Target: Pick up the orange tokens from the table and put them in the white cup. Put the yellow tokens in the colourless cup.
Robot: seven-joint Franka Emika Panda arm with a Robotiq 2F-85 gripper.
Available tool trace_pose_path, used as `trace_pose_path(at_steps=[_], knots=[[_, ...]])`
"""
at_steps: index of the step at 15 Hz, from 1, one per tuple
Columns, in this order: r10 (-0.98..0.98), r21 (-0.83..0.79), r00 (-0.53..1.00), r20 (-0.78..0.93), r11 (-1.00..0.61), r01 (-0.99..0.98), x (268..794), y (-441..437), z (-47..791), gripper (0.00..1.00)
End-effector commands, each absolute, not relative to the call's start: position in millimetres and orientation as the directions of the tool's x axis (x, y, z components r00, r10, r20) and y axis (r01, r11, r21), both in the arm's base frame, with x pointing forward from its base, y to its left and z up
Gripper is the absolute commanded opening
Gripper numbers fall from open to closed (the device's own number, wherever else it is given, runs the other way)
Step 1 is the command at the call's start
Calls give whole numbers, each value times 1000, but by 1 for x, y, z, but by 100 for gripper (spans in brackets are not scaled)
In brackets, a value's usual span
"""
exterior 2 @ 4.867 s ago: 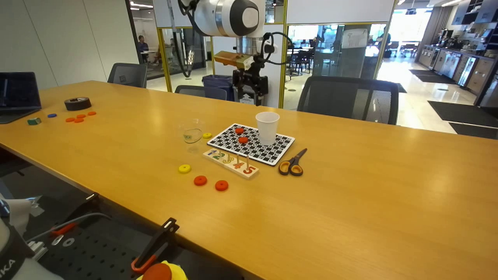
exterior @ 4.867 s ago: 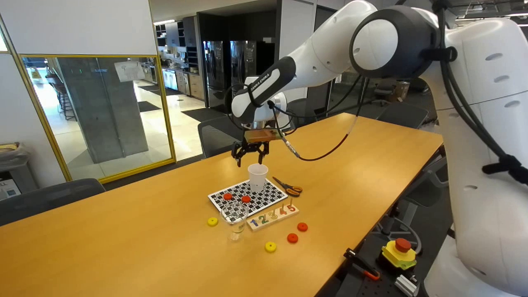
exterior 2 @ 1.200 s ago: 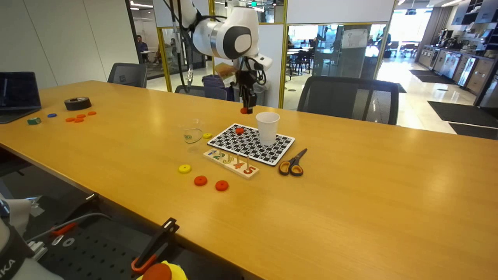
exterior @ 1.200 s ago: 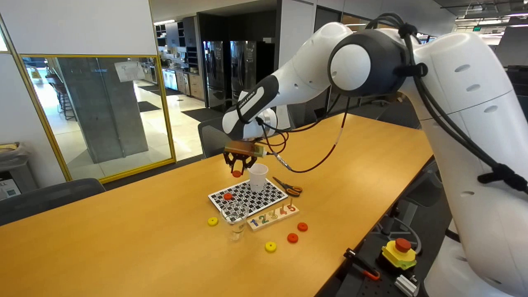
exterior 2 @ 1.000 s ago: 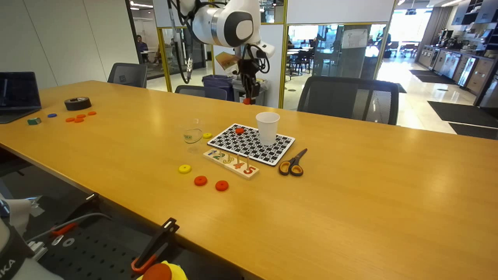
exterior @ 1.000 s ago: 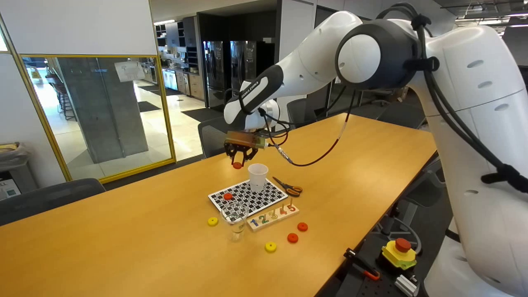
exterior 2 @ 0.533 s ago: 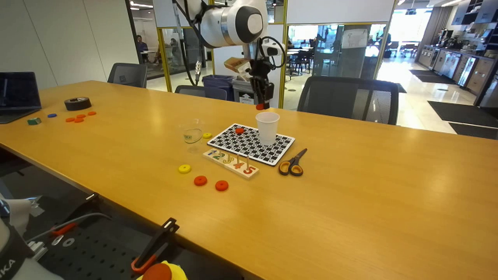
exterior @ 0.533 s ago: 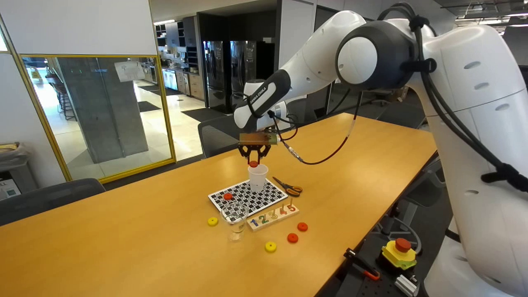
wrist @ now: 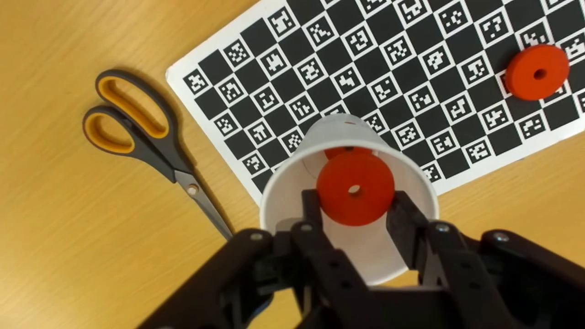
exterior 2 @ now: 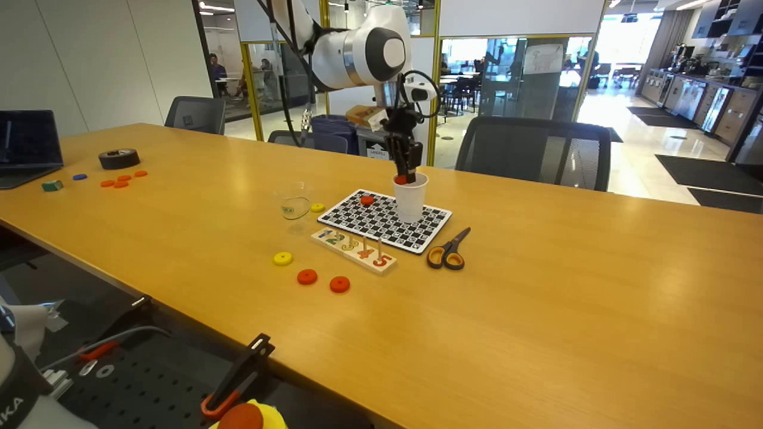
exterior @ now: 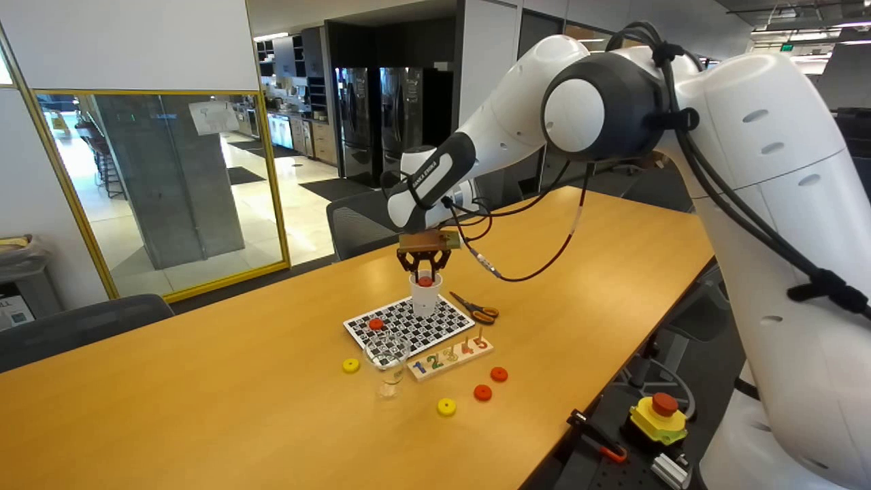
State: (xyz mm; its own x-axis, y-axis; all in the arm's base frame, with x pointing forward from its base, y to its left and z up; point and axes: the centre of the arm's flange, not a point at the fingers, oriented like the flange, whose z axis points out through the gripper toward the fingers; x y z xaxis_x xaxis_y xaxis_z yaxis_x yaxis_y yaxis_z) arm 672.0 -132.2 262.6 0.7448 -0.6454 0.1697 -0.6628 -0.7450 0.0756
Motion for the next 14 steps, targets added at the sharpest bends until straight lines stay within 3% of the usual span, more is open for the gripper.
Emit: trace_pose_path(at_steps=[1, 2, 6, 11, 14], knots=[[-650, 94, 737, 182, -735, -671, 684, -135, 267, 50], [-651, 94, 736, 185, -734, -673, 685, -135, 267, 67], [-653, 87, 731, 201, -731, -677, 686, -135, 275, 97], [-592, 55, 760, 268, -778, -626, 686, -102, 301, 100], [-505, 18, 835, 218, -854, -520, 693, -64, 296, 100]])
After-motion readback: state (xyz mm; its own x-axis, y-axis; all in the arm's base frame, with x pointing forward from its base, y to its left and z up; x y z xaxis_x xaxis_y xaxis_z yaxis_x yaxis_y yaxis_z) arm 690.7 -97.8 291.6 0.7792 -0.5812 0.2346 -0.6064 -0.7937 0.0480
